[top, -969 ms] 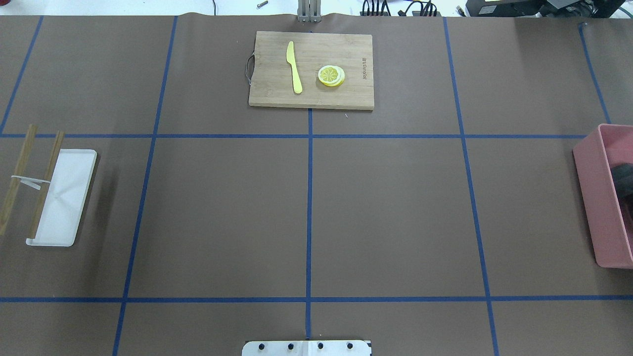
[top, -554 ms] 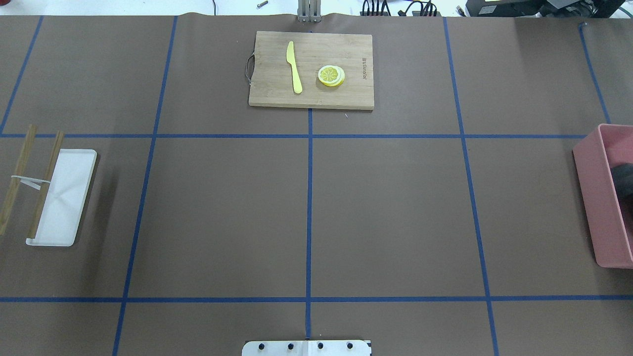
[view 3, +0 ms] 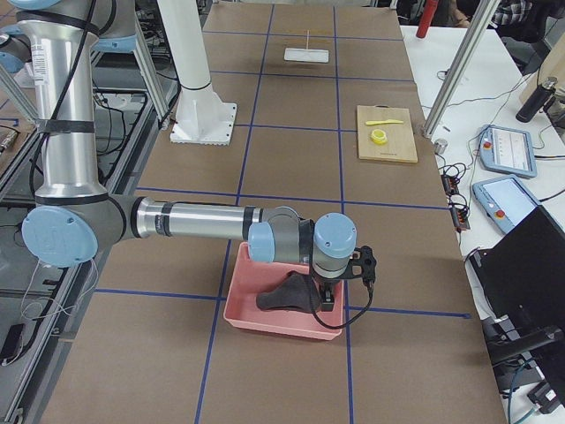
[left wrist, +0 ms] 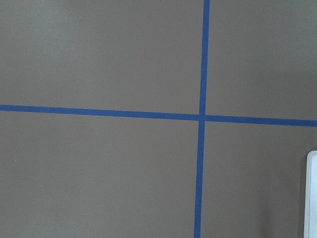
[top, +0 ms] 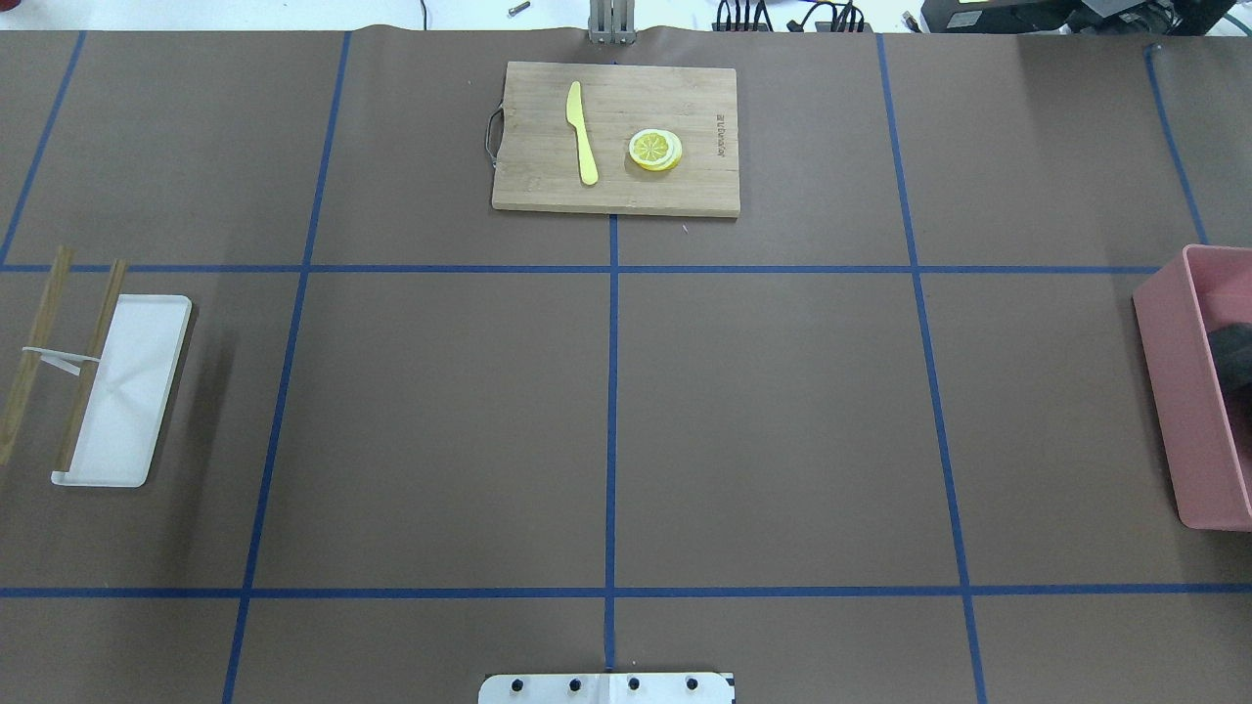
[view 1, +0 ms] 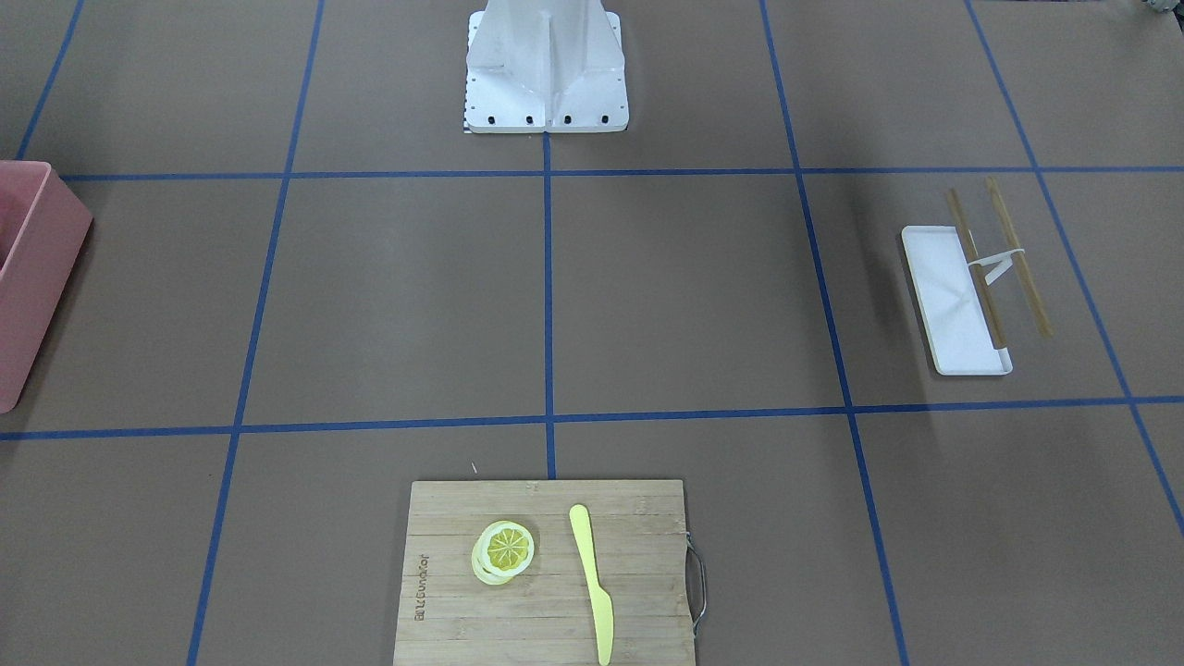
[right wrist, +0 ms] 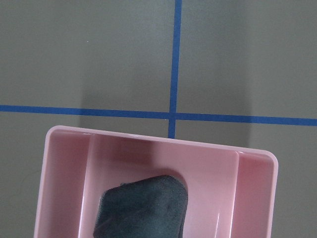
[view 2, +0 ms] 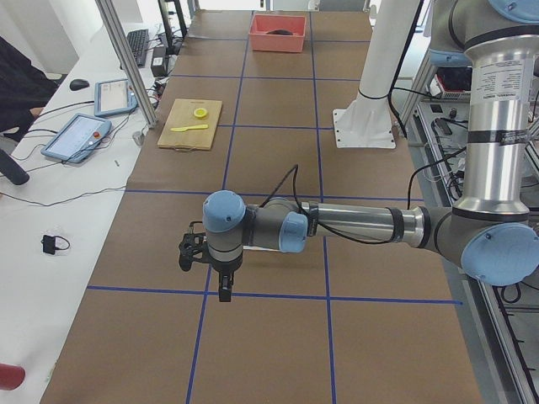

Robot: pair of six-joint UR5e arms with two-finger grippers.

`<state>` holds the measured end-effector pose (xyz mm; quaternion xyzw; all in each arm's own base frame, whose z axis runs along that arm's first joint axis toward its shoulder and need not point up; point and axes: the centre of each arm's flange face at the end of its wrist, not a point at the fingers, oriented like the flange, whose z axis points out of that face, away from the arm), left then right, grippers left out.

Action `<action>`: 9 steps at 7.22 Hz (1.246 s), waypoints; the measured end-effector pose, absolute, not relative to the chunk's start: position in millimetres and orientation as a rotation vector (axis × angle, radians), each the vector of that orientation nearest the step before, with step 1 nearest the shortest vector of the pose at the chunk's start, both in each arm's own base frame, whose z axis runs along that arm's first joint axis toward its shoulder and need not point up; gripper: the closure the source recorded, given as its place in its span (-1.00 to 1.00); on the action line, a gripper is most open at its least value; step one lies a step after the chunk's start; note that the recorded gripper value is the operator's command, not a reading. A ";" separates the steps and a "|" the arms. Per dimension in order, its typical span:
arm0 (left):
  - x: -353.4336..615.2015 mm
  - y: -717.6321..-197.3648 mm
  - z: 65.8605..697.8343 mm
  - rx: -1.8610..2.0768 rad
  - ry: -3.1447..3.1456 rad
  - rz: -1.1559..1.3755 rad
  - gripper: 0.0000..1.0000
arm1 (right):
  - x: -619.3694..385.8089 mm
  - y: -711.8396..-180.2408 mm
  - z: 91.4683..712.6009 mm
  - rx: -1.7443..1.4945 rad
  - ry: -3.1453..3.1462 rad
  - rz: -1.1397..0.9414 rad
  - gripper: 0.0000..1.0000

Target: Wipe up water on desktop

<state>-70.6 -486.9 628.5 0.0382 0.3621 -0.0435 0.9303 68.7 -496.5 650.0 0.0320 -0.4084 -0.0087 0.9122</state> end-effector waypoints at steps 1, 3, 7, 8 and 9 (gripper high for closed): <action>-70.5 -487.0 628.3 0.078 0.742 -0.090 -0.97 | 68.8 -497.0 648.8 0.068 -0.841 -0.019 -1.00; -67.1 -486.3 625.5 0.069 0.790 -0.092 -0.97 | 69.1 -498.2 647.2 0.072 -0.836 -0.021 -1.00; -63.6 -485.8 623.6 0.062 0.840 -0.091 -0.97 | 68.7 -498.5 649.4 0.068 -0.832 -0.022 -1.00; -63.6 -485.9 623.5 0.063 0.841 -0.091 -0.97 | 68.6 -498.4 649.6 0.067 -0.833 -0.021 -1.00; -63.5 -485.9 623.5 0.062 0.841 -0.091 -0.97 | 68.6 -498.4 649.7 0.067 -0.833 -0.020 -1.00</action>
